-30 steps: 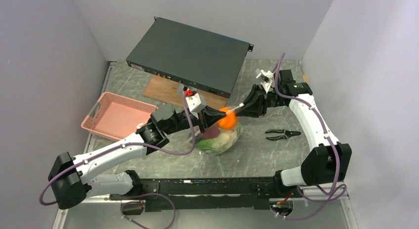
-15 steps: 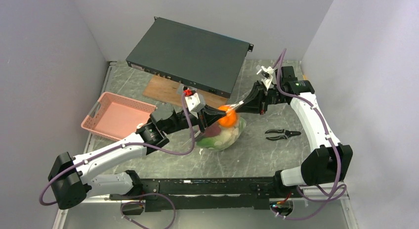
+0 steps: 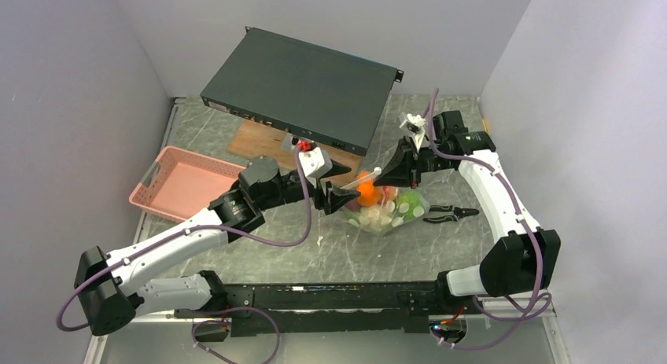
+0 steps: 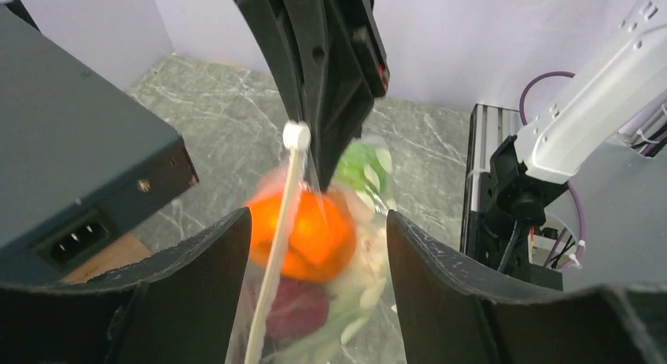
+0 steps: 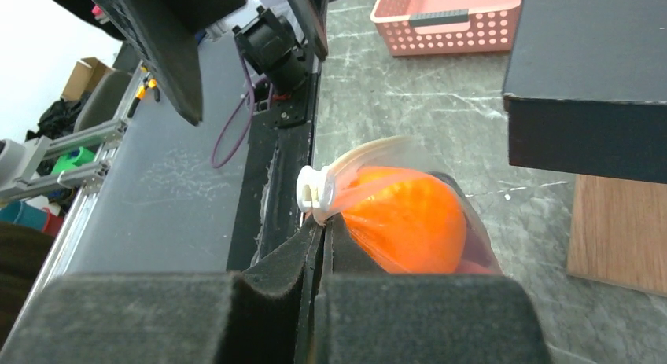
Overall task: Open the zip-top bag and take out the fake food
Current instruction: Adjust the zipper food storage bag at the center of the board, then unzip the zipper food storage bag at the center of the board.
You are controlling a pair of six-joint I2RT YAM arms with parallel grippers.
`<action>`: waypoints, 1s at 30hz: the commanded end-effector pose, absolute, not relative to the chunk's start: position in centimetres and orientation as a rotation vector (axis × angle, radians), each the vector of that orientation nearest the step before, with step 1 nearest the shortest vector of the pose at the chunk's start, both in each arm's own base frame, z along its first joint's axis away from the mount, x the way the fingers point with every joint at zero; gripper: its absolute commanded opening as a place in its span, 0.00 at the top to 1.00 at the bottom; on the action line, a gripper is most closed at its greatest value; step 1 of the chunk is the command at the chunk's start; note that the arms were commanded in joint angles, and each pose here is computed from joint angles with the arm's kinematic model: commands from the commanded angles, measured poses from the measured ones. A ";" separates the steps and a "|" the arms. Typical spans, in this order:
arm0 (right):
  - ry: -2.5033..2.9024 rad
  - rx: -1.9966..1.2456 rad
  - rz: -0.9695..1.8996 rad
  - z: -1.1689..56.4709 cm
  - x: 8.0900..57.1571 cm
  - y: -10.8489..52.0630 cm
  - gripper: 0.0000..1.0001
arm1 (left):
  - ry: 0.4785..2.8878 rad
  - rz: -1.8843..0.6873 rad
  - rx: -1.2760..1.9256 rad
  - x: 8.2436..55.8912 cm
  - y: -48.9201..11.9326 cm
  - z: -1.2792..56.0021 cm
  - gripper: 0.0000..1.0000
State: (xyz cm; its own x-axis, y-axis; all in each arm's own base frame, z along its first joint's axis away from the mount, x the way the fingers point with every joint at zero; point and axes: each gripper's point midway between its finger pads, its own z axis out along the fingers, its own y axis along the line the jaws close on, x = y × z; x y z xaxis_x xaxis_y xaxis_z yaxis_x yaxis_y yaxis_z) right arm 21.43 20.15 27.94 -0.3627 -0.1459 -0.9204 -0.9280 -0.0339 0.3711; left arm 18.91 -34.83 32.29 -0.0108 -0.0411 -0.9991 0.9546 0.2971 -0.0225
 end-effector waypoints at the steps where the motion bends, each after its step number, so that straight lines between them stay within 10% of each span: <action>1: 1.490 -1.231 1.438 28.6 20.2 20.8 1.00 | 1.256 -0.967 1.021 19.5 -35.5 35.1 0.33; 30: 1.499 -1.334 1.405 27.2 19.0 21.8 1.00 | 1.304 -1.136 1.120 19.8 -39.0 33.2 0.63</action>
